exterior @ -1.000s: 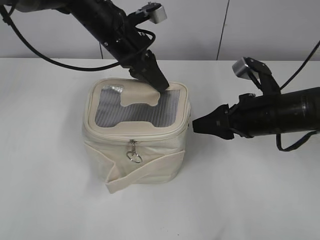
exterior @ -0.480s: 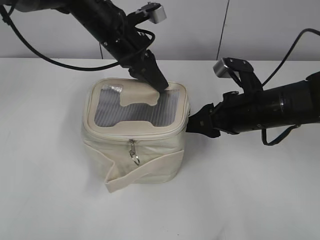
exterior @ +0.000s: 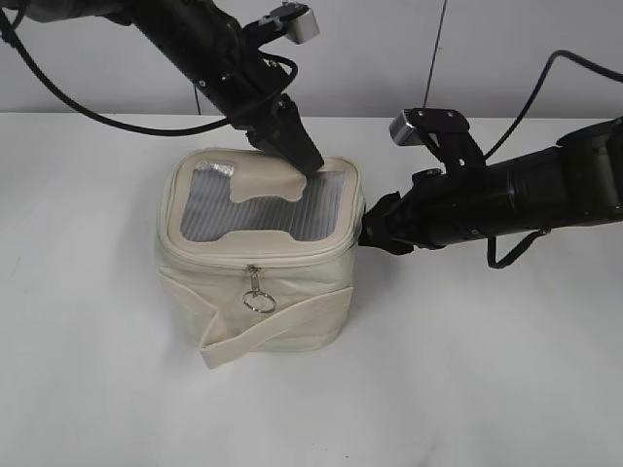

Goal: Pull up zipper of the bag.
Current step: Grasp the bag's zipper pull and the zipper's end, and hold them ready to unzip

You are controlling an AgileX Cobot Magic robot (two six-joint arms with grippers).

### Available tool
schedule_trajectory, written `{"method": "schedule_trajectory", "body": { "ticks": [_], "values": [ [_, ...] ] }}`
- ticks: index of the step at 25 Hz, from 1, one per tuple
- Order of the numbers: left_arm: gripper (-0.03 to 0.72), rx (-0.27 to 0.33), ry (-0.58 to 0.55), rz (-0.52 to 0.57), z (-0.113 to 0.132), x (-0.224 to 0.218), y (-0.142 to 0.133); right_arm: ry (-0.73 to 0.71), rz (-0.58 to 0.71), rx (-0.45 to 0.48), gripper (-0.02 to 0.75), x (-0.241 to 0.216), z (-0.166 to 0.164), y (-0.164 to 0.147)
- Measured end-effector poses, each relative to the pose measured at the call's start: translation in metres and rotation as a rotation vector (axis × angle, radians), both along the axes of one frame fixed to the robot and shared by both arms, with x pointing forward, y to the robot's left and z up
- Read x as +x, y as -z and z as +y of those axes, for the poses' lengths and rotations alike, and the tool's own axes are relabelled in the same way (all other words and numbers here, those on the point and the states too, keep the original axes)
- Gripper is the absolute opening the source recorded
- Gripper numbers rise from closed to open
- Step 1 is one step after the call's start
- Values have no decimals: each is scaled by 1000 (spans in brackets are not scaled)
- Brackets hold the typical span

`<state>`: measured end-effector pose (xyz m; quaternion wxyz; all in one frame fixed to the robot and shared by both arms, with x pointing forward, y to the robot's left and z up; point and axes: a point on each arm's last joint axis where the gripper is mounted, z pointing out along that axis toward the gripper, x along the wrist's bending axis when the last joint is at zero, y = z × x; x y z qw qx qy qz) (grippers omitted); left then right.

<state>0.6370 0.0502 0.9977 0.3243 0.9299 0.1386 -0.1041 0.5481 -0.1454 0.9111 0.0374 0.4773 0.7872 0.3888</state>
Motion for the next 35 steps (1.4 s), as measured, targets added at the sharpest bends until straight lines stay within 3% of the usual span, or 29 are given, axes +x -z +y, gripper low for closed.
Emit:
{"method": "schedule_trajectory", "body": {
  "ticks": [2, 5, 7, 20, 24, 35],
  "values": [
    [39, 0, -1, -1, 0, 0, 0, 9, 2, 2, 241, 5, 1, 2],
    [39, -1, -2, -2, 0, 0, 0, 19, 7, 6, 60, 7, 2, 3],
    [39, -1, -2, -2, 0, 0, 0, 29, 19, 12, 8, 6, 2, 3],
    [39, -1, -9, 1, -2, 0, 0, 7, 23, 46, 8, -57, -18, -28],
    [39, 5, -41, 21, -2, 0, 0, -55, 35, 105, 8, -64, -13, -35],
    [38, 17, -108, 59, -3, 1, 0, -261, 109, 83, 8, -95, 20, -33]
  ]
}}
